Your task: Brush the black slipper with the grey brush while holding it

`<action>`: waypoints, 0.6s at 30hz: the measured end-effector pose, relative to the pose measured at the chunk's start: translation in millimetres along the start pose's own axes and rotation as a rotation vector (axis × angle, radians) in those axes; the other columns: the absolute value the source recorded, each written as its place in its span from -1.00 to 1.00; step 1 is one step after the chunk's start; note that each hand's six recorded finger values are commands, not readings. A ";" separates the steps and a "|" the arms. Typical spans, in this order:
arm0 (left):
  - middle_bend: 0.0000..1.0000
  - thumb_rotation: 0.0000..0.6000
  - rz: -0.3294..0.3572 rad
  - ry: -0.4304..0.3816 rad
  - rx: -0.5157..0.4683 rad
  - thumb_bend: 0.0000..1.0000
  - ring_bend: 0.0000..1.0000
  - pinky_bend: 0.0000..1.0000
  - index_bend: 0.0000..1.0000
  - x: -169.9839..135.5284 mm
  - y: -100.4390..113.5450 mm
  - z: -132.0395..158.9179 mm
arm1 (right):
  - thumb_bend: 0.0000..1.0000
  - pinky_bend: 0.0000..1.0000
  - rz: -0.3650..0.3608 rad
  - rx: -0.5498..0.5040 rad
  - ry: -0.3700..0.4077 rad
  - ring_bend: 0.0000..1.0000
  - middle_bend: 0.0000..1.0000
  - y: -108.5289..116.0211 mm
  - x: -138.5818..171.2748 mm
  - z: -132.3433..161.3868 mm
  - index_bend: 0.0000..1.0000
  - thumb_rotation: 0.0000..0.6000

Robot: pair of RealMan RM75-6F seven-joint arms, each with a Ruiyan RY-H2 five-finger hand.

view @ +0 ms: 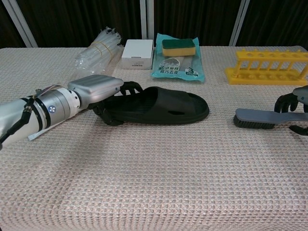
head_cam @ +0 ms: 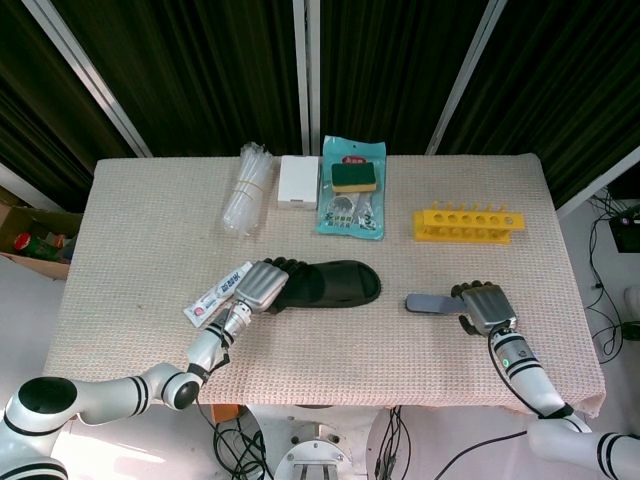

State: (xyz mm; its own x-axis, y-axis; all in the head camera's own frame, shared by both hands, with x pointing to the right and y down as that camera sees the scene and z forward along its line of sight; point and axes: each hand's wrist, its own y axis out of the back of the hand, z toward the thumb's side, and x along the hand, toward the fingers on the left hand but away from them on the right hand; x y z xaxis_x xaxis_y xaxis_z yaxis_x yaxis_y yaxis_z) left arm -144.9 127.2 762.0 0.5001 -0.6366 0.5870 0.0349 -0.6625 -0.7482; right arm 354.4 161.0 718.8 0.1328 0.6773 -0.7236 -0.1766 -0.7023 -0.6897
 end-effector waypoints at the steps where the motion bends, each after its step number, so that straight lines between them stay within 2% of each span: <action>1: -0.46 1.00 0.000 0.000 0.001 -0.42 -0.57 -0.28 -0.53 0.0 -0.1 0.0 | -0.25 -0.11 -0.004 0.000 -0.003 -0.34 -0.16 0.5 0.4 0.5 -0.20 1.00; 18: -0.46 1.00 -0.002 -0.003 0.007 -0.42 -0.57 -0.28 -0.53 0.7 -2.2 0.3 | -0.27 -0.04 0.056 -0.008 -0.043 -0.22 0.01 -8.1 -4.7 4.7 -0.08 1.00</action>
State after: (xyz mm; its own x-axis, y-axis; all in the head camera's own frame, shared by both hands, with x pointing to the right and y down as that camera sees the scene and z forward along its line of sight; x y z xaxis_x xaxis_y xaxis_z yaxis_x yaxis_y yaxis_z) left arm -144.4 128.3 763.9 0.5022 -0.6342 0.5879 0.0423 -0.6610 -0.7492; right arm 350.6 164.6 727.9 0.0810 0.6453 -0.7596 -0.1751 -0.7411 -0.6482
